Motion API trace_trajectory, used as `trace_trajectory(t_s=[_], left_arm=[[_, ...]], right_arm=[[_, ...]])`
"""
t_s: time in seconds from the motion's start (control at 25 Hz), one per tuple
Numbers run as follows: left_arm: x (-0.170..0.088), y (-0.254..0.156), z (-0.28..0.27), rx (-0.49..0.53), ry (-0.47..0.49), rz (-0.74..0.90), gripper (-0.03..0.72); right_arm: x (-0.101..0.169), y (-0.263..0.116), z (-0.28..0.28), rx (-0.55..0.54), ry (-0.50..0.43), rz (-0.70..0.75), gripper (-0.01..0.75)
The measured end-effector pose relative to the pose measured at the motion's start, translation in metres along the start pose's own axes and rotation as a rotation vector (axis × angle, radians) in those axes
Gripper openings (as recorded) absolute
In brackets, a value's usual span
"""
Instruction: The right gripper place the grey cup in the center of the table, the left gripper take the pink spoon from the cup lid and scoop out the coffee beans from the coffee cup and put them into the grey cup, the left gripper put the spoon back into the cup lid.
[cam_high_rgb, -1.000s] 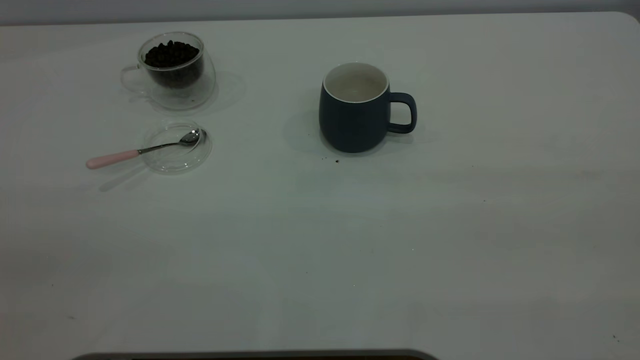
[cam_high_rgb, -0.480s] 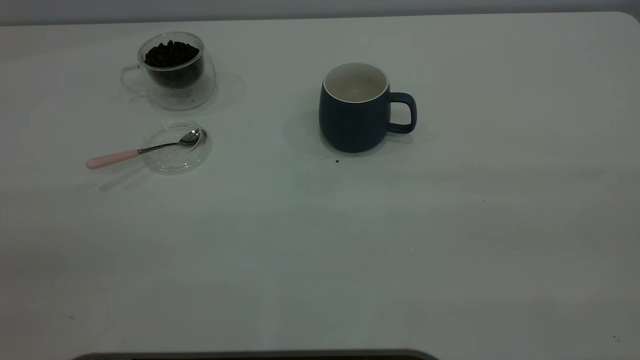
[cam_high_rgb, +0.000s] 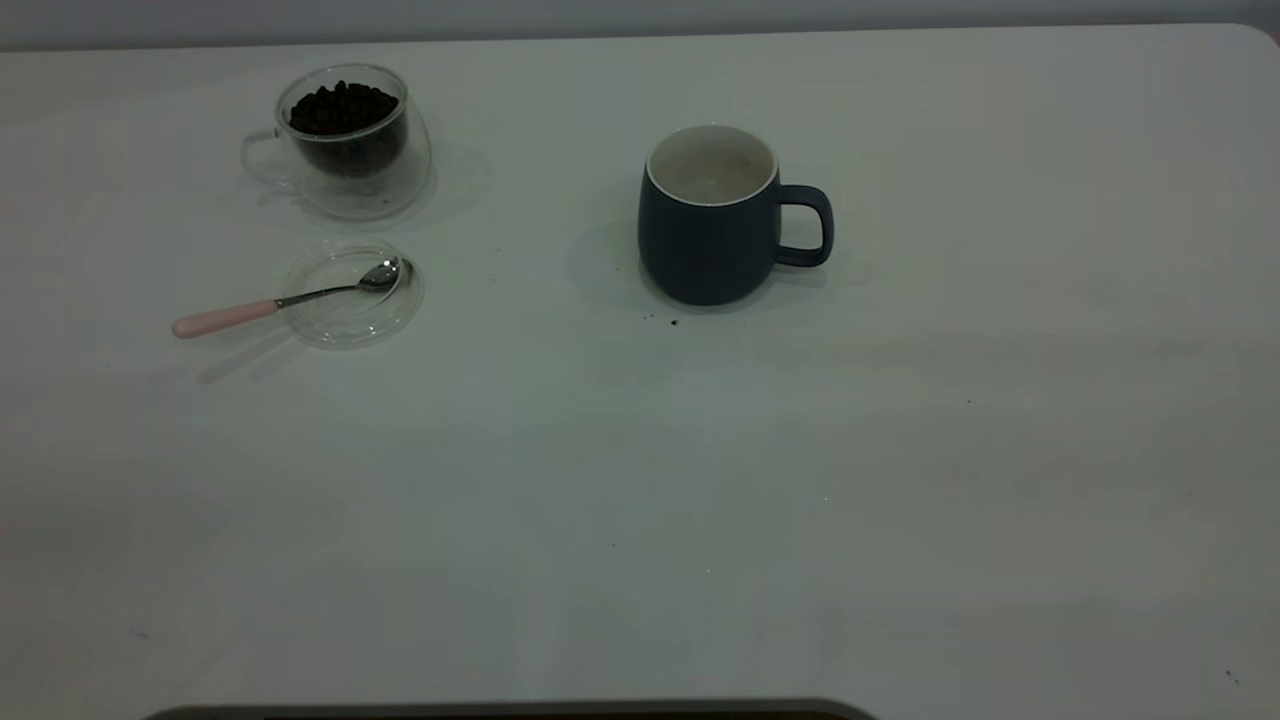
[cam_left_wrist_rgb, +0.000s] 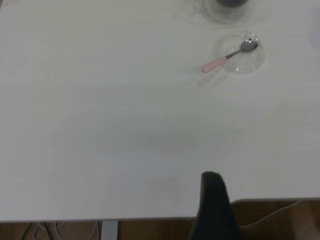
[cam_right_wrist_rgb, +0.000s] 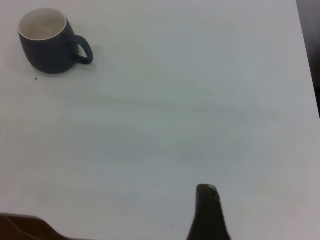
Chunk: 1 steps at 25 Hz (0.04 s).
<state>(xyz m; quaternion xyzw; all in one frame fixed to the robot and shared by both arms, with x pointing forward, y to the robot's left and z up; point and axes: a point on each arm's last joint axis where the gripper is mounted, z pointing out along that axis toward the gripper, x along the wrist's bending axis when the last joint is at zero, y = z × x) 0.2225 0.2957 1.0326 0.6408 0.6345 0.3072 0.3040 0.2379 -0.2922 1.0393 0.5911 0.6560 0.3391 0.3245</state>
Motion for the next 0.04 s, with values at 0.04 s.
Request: trace_trajectory(t_s=[0.04], left_arm=[[0.0000, 0.0000, 0.0000, 0.000, 0.000, 0.000, 0.587]], right_arm=[[0.0000, 0.0000, 0.0000, 0.000, 0.000, 0.000, 0.591]])
